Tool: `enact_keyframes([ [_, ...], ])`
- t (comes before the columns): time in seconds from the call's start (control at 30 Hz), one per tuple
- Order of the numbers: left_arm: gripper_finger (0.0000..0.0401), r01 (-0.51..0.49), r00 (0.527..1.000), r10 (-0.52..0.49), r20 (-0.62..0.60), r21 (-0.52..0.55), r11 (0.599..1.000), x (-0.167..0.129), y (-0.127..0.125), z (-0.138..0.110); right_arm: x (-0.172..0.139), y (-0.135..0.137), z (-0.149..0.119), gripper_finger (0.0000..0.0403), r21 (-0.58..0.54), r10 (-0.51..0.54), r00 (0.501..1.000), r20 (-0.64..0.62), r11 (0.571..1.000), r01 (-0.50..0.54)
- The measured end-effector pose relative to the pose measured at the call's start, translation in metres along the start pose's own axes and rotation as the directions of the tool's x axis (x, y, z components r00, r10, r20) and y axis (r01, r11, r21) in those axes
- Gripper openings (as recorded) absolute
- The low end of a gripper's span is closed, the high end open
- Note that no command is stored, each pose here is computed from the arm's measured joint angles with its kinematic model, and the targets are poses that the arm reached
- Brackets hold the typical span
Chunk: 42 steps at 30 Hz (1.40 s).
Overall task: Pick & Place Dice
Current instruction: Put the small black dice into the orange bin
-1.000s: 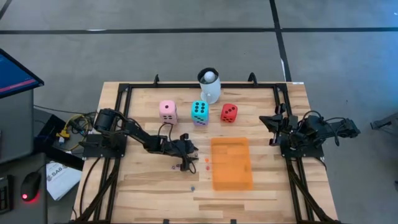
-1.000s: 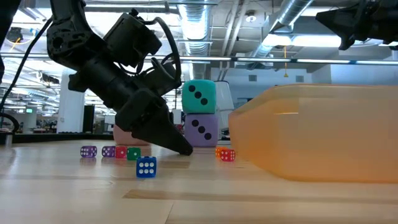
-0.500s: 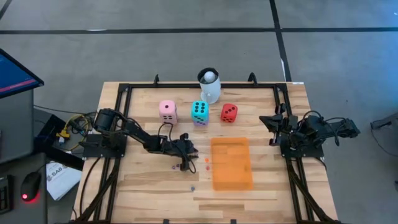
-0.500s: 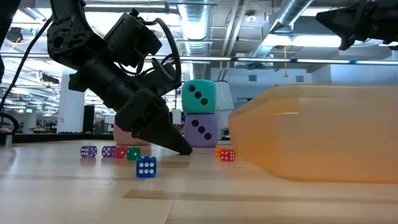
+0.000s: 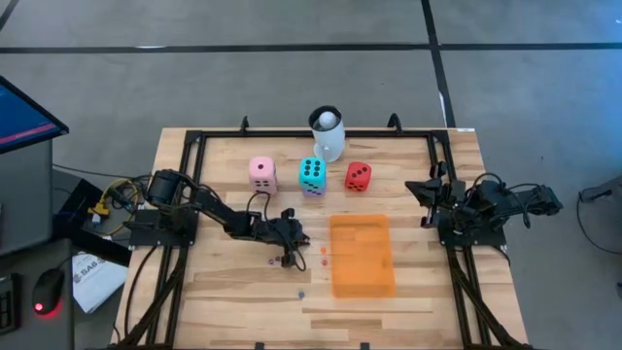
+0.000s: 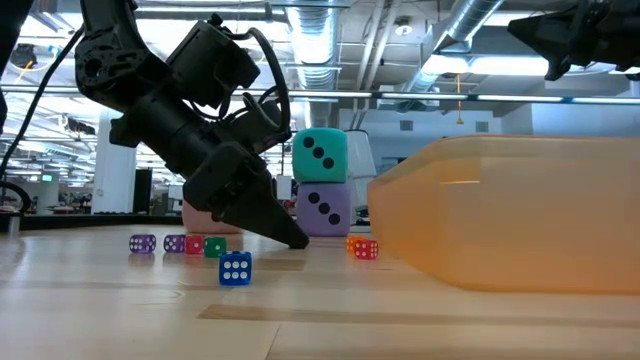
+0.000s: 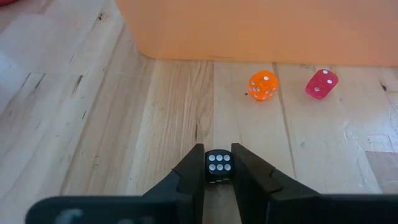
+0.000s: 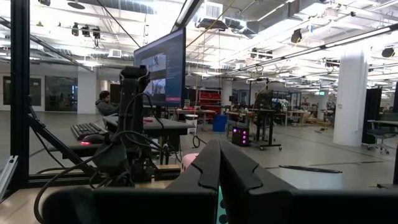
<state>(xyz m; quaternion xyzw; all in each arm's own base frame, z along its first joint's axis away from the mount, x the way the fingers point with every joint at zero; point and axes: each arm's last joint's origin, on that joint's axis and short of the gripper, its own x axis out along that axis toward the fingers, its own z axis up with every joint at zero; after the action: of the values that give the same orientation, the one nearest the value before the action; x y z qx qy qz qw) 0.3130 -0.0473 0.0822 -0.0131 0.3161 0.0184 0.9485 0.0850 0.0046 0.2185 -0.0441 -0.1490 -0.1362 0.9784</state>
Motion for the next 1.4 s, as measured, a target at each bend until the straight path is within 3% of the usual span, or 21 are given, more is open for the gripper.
enact_keyframes([
  [0.23, 0.0053, 0.000, 1.000, 0.000, 0.021, 0.003, 1.000, -0.002, 0.003, 0.004, 0.000, 0.000, -0.001, 0.0000, 0.039, 0.002, 1.000, -0.008, 0.999, -0.002],
  [0.33, 0.0052, -0.003, 0.998, 0.002, 0.068, 0.018, 1.000, -0.011, 0.005, 0.017, 0.000, 0.001, -0.003, 0.0000, 0.040, 0.006, 1.000, -0.025, 0.999, -0.005],
  [0.6, 0.0053, -0.064, 0.985, 0.055, 0.161, 0.053, 0.997, -0.047, 0.027, 0.053, 0.000, 0.001, -0.003, 0.0000, 0.040, 0.007, 1.000, -0.025, 0.999, -0.006],
  [0.8, 0.0053, -0.109, 0.956, 0.106, 0.273, -0.005, 0.994, -0.081, 0.047, 0.069, 0.000, 0.001, -0.003, 0.0000, 0.065, 0.009, 0.999, -0.033, 0.998, -0.007],
  [1.13, 0.0050, -0.115, 0.910, 0.120, 0.397, -0.037, 0.993, -0.117, 0.051, 0.072, 0.000, 0.001, -0.015, 0.0000, 0.052, -0.015, 0.982, -0.188, 0.998, 0.025],
  [1.4, 0.0050, -0.121, 0.909, 0.127, 0.398, -0.040, 0.992, -0.120, 0.051, 0.071, -0.004, -0.004, -0.018, 0.0000, 0.103, -0.059, 0.889, -0.454, 0.988, 0.118],
])
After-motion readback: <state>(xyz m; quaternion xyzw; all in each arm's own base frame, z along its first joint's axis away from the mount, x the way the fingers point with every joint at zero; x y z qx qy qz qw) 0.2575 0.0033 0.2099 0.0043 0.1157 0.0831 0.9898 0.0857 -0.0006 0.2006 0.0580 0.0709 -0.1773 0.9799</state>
